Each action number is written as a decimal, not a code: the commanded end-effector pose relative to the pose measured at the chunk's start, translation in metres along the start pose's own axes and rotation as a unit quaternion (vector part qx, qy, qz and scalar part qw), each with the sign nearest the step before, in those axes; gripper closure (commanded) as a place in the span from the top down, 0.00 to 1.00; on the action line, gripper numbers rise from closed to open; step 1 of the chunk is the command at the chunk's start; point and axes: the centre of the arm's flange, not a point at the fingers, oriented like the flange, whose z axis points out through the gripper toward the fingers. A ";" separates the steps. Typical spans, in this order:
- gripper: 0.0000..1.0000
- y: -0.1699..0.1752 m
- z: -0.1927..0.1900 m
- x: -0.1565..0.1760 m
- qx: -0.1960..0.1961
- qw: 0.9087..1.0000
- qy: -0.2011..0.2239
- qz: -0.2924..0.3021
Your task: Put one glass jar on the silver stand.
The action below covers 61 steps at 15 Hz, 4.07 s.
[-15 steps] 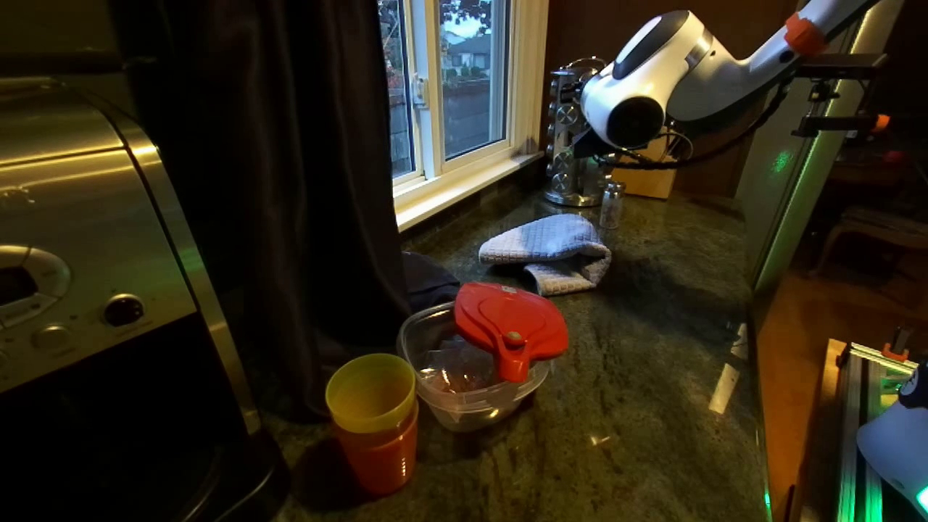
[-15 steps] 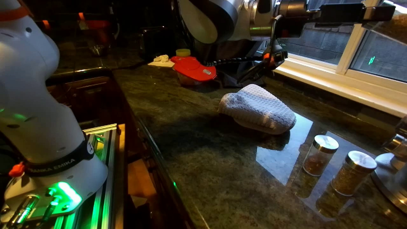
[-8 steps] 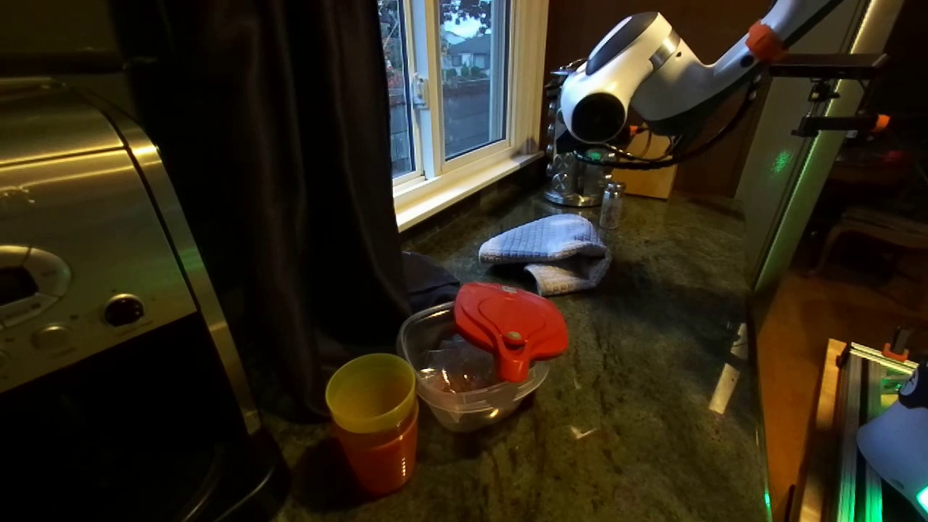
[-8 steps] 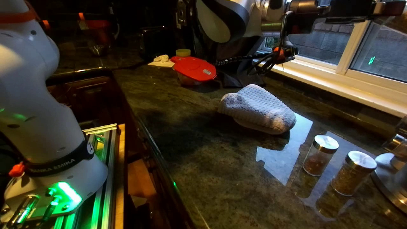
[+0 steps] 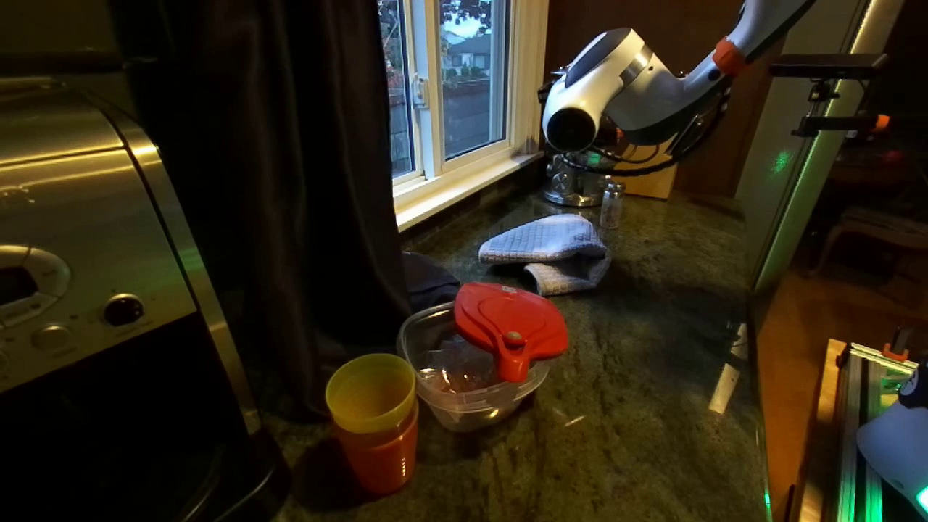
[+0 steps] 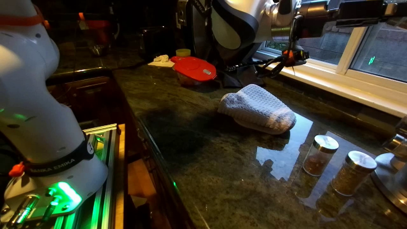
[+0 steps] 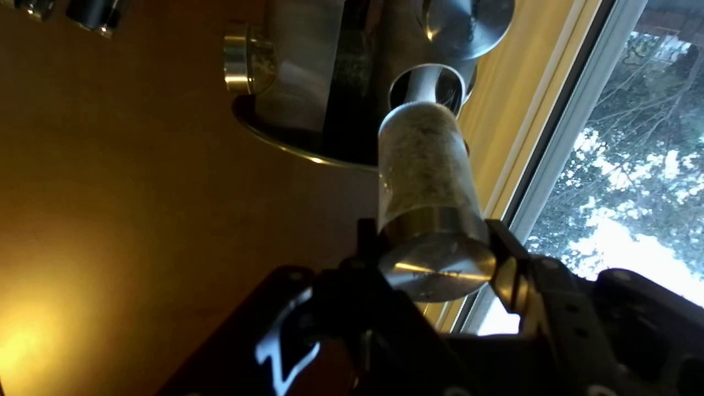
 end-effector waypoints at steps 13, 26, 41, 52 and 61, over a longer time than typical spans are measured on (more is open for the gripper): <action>0.24 -0.019 0.004 -0.014 -0.021 1.000 0.010 -0.005; 0.24 -0.037 0.019 -0.028 -0.076 0.996 0.052 -0.010; 0.24 -0.051 0.044 -0.042 -0.098 0.993 0.061 -0.006; 0.24 -0.053 0.062 -0.036 -0.120 0.992 0.043 -0.004; 0.24 -0.053 0.076 -0.018 -0.132 0.991 -0.020 -0.008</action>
